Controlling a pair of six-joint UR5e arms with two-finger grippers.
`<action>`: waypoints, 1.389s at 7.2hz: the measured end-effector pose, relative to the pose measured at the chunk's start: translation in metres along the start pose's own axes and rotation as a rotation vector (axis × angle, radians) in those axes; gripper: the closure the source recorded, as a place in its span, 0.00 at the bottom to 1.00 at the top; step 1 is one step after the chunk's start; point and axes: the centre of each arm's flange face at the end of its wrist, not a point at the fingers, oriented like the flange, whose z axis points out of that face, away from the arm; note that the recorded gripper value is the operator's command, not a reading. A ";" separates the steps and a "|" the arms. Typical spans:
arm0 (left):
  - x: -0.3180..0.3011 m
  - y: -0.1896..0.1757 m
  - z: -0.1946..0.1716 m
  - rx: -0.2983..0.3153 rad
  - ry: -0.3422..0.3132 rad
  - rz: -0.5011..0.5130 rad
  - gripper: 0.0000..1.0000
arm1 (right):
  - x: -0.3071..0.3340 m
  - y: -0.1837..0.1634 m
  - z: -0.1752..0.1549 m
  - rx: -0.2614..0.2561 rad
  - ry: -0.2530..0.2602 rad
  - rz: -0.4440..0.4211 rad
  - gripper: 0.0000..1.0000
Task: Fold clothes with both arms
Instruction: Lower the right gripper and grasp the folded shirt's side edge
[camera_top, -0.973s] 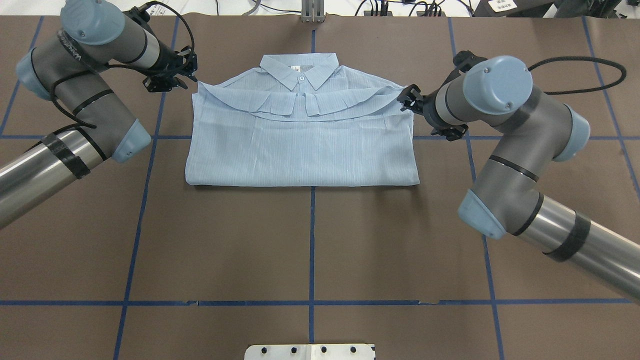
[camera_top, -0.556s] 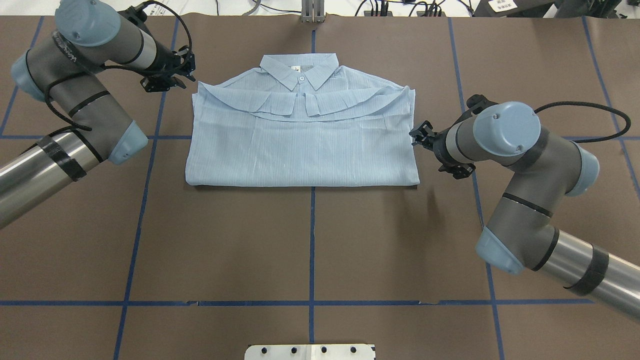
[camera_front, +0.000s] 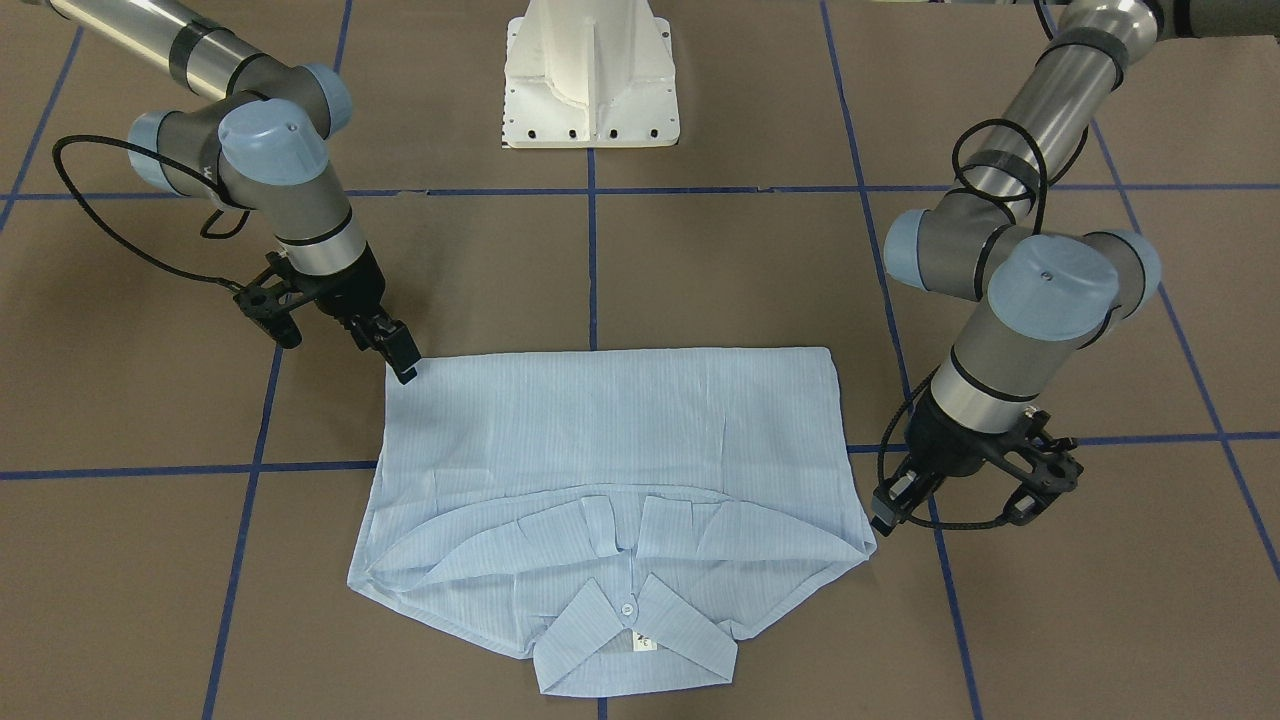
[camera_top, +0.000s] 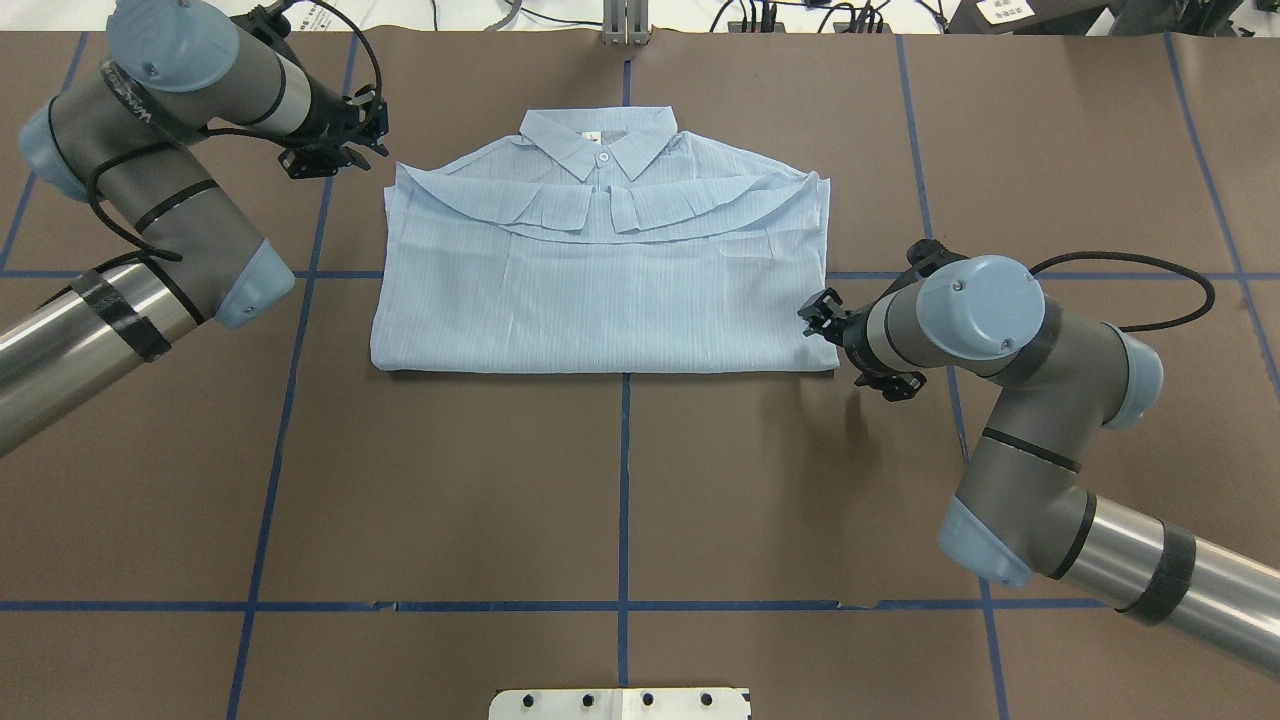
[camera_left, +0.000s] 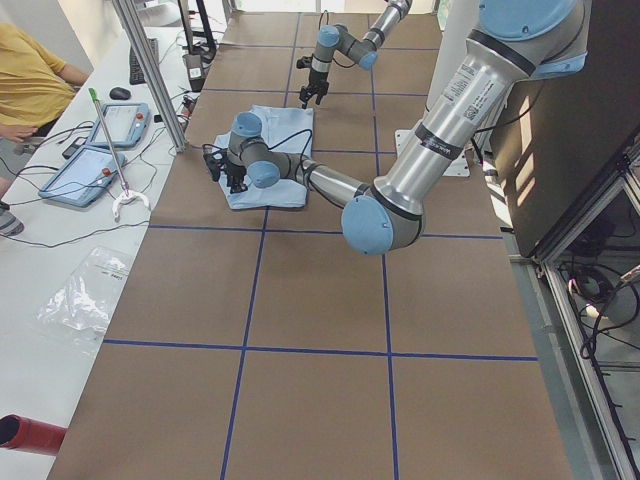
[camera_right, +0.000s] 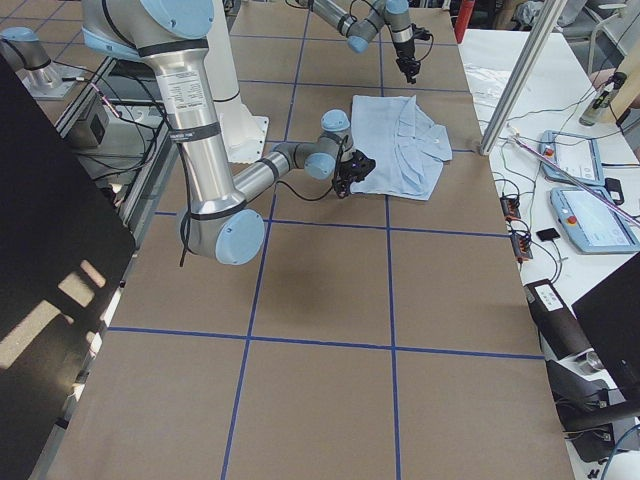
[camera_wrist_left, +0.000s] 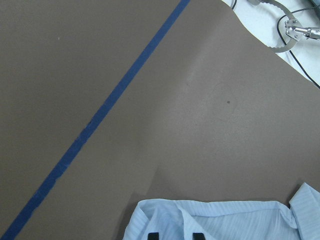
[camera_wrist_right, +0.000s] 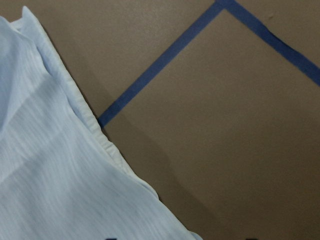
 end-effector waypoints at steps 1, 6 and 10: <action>0.000 0.000 0.000 0.001 0.001 0.000 0.65 | 0.000 0.003 0.006 -0.002 0.009 -0.002 0.19; -0.006 -0.002 0.000 0.003 -0.005 -0.003 0.67 | -0.002 0.007 0.007 -0.007 0.011 -0.005 1.00; -0.014 -0.002 -0.002 0.012 -0.004 -0.003 0.69 | -0.006 0.005 -0.011 -0.054 0.002 0.002 1.00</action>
